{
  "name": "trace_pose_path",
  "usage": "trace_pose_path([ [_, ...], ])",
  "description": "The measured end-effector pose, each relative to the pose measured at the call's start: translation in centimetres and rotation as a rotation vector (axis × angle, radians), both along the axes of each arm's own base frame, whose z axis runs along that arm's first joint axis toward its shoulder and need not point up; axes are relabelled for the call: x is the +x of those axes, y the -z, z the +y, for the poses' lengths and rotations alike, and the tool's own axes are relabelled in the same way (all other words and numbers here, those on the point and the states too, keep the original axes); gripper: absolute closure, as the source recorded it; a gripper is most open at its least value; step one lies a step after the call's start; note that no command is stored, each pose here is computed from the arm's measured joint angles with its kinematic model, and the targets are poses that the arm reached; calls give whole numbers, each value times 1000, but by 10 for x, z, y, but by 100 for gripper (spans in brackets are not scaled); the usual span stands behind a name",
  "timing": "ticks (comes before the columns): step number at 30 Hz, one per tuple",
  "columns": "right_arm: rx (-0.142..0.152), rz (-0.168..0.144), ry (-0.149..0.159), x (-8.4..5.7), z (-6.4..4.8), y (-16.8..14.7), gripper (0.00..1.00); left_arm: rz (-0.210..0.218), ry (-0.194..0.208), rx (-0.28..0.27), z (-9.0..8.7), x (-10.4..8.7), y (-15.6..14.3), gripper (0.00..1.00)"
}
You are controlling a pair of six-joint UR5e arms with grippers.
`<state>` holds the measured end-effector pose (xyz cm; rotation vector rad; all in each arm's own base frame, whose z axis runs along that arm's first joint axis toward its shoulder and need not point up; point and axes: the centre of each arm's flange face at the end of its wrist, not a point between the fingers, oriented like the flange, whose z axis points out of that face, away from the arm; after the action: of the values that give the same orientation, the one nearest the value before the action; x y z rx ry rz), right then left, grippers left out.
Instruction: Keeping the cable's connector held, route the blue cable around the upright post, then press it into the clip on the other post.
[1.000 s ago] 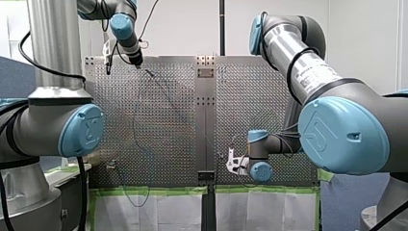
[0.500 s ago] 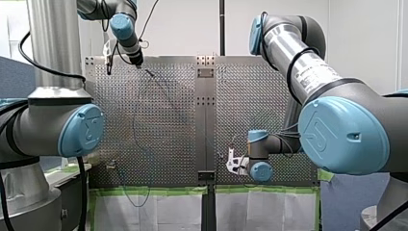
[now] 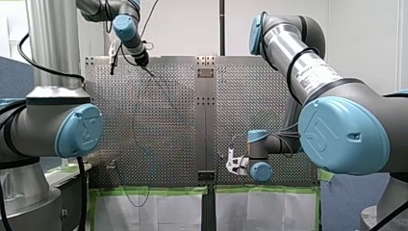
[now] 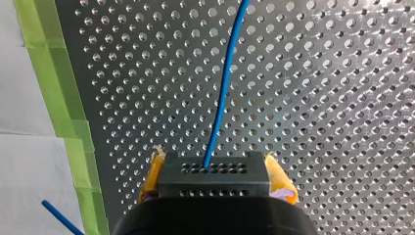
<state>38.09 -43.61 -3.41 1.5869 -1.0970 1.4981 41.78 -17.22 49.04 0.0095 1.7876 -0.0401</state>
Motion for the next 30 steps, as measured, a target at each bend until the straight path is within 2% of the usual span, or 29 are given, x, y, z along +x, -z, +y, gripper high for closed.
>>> trace_pose_path([
  [8, -1, 0, -3, 1, 1, 0, 100, -9, 51, 57, -15, 16, -3, 0],
  [15, -4, -1, -3, 1, 1, 0, 100, -17, 98, 102, -38, 30, 10, 0],
  [23, -5, 0, -4, 2, 1, 0, 100, -56, 104, 99, -67, 45, 17, 0],
  [30, -6, 2, -4, 2, 1, 0, 100, -32, 97, 107, -92, 49, 38, 0],
])
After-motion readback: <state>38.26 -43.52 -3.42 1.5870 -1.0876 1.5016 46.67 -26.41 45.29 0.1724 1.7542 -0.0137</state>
